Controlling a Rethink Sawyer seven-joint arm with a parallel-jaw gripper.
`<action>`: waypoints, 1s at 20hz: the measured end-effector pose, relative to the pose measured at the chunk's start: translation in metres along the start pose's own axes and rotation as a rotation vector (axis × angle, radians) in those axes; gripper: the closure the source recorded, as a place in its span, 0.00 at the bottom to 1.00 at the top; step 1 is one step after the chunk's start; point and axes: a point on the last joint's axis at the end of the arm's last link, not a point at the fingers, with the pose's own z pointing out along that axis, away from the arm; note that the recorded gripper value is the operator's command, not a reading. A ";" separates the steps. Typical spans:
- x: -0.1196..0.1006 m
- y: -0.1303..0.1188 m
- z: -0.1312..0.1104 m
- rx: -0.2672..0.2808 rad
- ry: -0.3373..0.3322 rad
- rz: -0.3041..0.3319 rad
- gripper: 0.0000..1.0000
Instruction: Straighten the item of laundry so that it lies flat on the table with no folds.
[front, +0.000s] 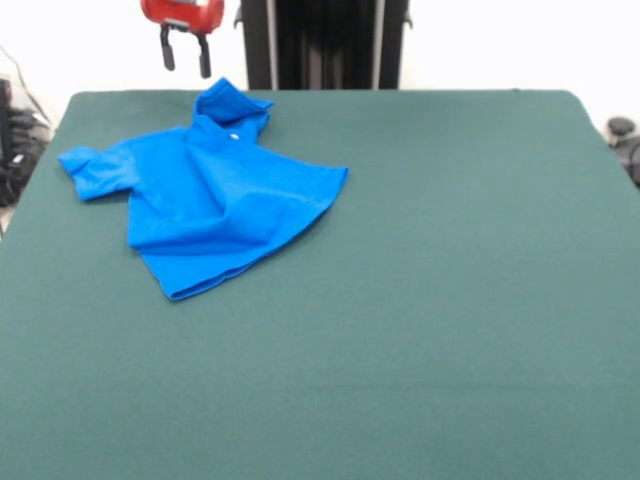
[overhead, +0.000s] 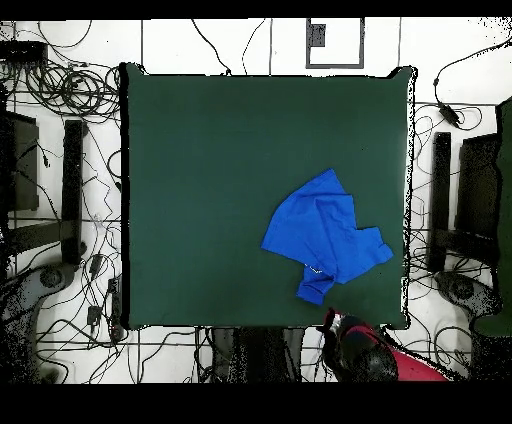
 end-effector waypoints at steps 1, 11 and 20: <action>0.000 0.002 0.000 0.000 0.000 -0.002 0.00; 0.007 0.018 0.010 -0.018 0.034 -0.015 0.00; 0.016 0.036 0.020 -0.036 0.066 -0.044 0.00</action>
